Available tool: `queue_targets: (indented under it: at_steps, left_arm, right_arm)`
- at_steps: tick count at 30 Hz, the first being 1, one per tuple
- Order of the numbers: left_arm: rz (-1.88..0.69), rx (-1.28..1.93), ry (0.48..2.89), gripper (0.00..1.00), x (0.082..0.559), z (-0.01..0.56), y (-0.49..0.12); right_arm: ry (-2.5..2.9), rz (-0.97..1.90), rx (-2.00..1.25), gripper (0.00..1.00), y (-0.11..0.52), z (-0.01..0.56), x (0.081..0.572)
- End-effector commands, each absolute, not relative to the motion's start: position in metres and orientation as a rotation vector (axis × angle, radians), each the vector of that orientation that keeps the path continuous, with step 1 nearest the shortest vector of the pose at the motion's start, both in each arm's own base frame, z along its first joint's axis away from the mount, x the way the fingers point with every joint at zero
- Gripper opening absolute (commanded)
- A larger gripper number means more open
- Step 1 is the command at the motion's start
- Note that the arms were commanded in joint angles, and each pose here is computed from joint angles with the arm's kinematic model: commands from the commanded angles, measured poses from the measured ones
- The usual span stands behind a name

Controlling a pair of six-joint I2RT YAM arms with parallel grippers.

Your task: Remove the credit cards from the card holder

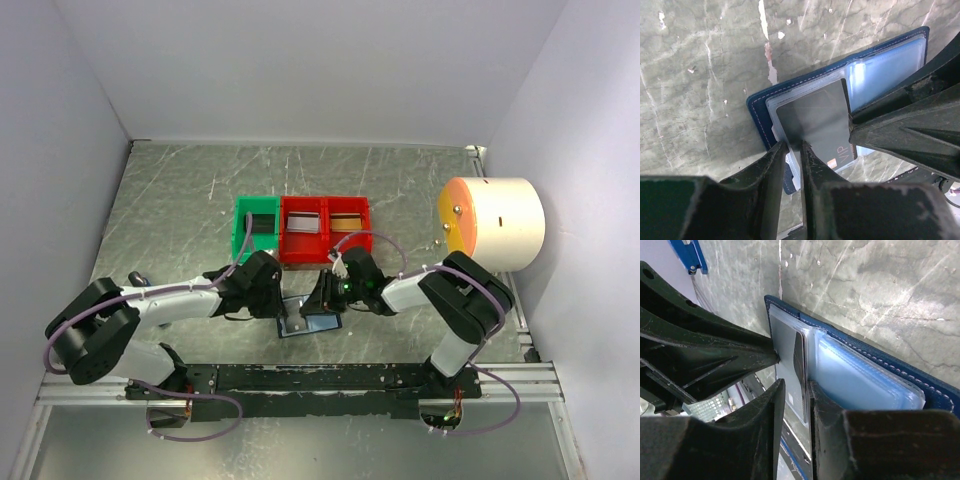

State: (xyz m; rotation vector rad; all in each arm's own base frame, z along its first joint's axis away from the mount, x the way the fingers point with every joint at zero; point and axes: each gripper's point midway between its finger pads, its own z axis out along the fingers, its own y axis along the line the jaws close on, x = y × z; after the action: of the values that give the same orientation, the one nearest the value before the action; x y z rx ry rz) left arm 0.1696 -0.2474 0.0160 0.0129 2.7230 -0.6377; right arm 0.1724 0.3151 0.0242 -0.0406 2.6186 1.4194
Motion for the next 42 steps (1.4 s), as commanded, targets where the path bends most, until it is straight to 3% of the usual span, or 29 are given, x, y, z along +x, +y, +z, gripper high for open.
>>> queue_targets:
  at_steps: [1,8,14,35,42]
  left_arm:
    - [-0.476,-0.008,2.791,0.26,0.155,-0.013,-0.225]
    - [-0.473,0.016,2.786,0.14,0.154,-0.014,-0.228]
    - [-0.463,0.032,2.784,0.07,0.150,-0.015,-0.228]
    - [-0.484,0.014,2.725,0.07,0.154,0.001,-0.225]
    - [-0.525,0.022,2.657,0.27,0.168,0.031,-0.237]
  right_arm:
    - [2.601,1.456,-0.077,0.26,0.325,0.027,0.172]
    - [2.615,1.476,-0.076,0.26,0.331,0.022,0.164]
    - [2.550,1.538,-0.038,0.00,0.334,0.037,0.166]
    - [2.609,1.333,0.009,0.00,0.298,0.026,0.167]
    - [2.594,1.348,-0.019,0.15,0.302,0.029,0.170]
